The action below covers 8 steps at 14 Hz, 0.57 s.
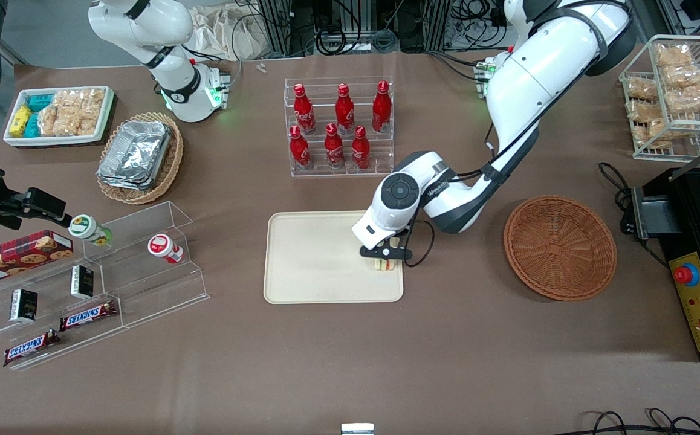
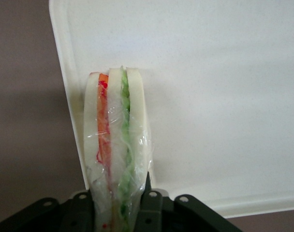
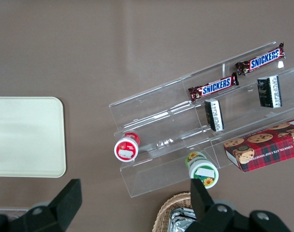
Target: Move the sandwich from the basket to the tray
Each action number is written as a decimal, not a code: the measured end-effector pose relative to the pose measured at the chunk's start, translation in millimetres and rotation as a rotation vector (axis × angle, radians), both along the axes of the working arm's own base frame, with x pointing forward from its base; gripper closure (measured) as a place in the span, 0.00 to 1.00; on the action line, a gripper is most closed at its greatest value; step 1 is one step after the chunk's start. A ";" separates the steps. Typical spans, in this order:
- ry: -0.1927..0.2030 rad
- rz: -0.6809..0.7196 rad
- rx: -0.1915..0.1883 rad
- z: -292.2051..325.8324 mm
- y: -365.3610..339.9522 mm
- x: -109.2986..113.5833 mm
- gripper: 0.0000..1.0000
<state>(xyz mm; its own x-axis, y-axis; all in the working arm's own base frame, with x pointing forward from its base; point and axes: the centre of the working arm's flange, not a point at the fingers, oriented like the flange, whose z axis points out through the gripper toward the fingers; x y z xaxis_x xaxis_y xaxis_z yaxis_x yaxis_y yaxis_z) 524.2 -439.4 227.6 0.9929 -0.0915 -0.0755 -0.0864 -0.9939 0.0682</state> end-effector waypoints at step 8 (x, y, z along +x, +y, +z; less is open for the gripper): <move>-0.096 0.108 0.053 137.1 11.9 37.0 0.00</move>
<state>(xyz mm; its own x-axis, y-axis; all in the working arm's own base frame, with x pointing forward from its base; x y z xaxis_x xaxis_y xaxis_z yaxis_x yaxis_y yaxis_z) 561.2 -427.6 364.7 0.9997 0.0182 0.0184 0.0180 -0.9998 0.0117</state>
